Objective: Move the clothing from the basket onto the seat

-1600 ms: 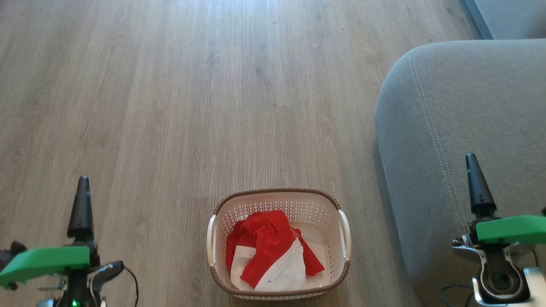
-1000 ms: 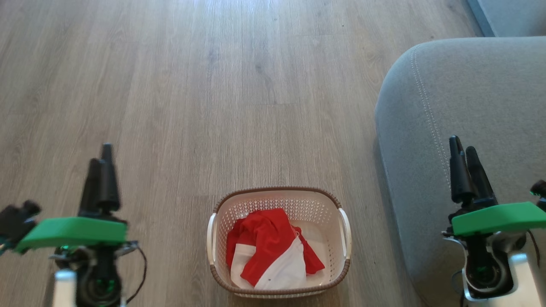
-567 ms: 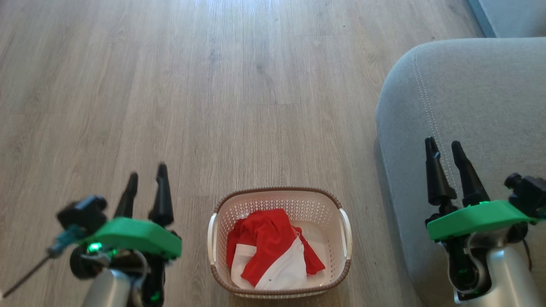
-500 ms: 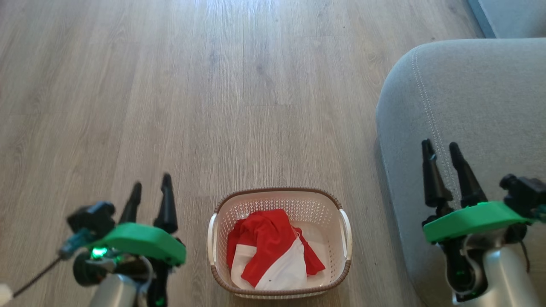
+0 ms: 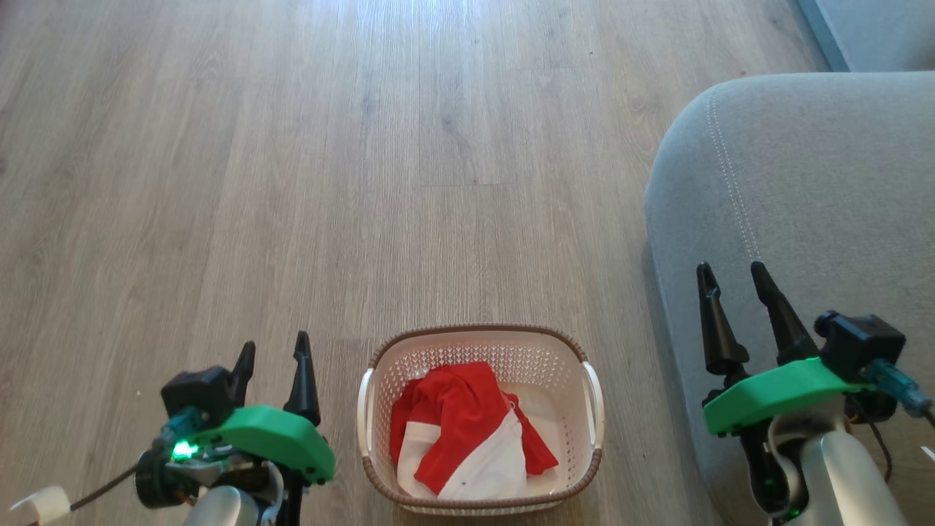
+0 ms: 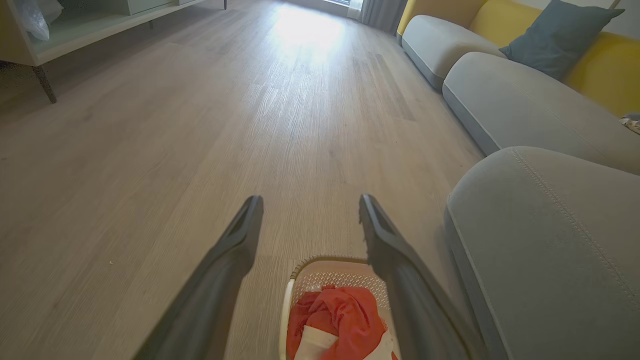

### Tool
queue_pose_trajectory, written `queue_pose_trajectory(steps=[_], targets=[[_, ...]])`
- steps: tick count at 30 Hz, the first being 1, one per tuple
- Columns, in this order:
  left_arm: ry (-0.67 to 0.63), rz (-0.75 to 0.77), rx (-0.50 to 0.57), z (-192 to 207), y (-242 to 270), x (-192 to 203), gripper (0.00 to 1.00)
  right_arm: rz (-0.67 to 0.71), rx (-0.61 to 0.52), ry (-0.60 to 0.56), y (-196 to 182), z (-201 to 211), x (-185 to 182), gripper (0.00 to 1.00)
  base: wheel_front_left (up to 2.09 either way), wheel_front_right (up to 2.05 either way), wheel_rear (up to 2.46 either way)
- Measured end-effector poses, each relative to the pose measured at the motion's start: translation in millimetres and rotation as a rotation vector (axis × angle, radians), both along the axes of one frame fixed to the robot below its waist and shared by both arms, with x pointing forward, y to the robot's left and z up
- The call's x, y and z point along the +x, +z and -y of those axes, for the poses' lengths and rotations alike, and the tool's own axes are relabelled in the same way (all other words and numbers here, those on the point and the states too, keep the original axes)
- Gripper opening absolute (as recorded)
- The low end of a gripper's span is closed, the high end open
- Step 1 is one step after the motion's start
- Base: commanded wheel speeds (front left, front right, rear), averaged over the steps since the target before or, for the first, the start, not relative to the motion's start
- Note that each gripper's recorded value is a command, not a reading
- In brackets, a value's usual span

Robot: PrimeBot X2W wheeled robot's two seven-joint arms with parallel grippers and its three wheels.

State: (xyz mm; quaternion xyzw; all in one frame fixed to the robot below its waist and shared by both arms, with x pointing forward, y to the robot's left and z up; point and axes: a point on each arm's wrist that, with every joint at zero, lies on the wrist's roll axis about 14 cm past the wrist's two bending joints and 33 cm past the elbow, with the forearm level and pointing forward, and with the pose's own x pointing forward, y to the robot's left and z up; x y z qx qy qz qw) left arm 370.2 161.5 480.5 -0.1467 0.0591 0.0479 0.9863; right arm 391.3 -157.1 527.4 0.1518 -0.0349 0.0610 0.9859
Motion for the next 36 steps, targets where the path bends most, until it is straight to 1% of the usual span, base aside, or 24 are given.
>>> queue_pose_trajectory(steps=[11,19,24,36], targets=[[-0.016,0.053,0.169,3.2,8.4,-1.5,1.0,-0.005,-0.135,0.042,-10.7,-14.2,-0.3,1.0,0.0,0.0,0.0],[-0.028,0.109,0.283,8.3,18.0,-3.2,1.0,-0.027,-0.183,0.048,-22.4,-15.6,1.0,1.0,0.0,0.0,0.0],[-0.037,0.147,0.351,11.6,24.1,-4.4,1.0,-0.036,-0.24,0.074,-30.2,-22.3,-0.9,1.0,0.0,0.0,0.0],[-0.073,0.239,0.517,24.1,36.3,-8.1,1.0,0.032,-0.367,0.109,-19.4,-33.2,4.6,1.0,0.0,0.0,0.0]])
